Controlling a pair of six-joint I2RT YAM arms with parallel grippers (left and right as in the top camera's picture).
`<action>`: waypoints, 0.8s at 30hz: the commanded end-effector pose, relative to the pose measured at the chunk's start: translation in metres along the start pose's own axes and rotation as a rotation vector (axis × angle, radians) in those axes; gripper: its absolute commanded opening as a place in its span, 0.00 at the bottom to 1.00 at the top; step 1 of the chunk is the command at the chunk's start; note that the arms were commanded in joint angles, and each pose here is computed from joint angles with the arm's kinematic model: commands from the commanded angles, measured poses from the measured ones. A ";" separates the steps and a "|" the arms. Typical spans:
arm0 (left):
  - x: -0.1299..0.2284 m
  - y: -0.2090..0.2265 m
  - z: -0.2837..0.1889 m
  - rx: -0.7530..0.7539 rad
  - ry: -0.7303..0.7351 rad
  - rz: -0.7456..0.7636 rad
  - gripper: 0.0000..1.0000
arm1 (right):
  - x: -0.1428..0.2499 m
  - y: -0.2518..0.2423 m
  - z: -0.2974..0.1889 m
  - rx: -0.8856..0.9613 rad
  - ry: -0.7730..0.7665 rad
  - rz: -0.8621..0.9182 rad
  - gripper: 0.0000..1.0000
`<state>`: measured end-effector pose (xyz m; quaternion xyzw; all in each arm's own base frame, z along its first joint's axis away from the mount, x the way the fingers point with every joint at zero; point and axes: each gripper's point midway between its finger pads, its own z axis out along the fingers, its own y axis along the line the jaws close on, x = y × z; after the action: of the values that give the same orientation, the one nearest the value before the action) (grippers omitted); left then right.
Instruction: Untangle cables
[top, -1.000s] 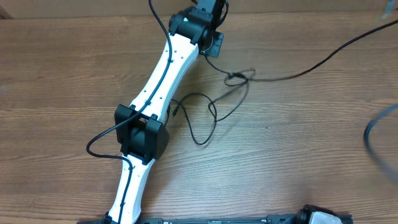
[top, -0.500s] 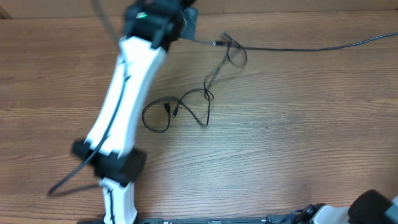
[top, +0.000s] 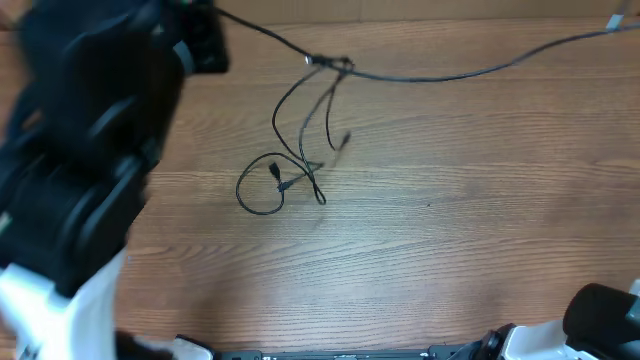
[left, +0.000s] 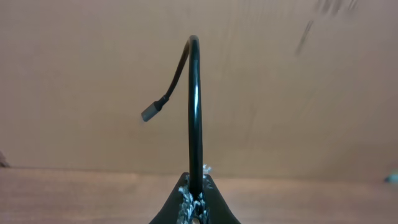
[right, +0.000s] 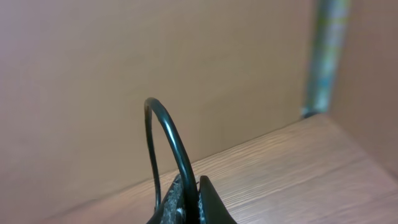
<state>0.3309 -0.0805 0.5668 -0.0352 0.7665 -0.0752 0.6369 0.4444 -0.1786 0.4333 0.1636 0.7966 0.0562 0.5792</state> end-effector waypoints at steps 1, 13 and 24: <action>-0.024 0.015 -0.042 -0.011 -0.096 -0.058 0.04 | 0.006 0.045 0.005 -0.086 0.016 -0.076 0.04; -0.025 0.022 -0.043 -0.046 -0.103 -0.057 0.04 | 0.087 0.160 0.046 -0.312 0.238 -0.135 1.00; -0.034 0.029 -0.045 -0.090 -0.142 -0.076 0.04 | 0.143 0.282 -0.022 -0.860 0.320 -0.440 1.00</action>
<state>0.2996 -0.0518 0.5939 -0.0768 0.7337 -0.0617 0.6722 0.4758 0.0639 0.3638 -0.1202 0.8559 0.2182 0.4532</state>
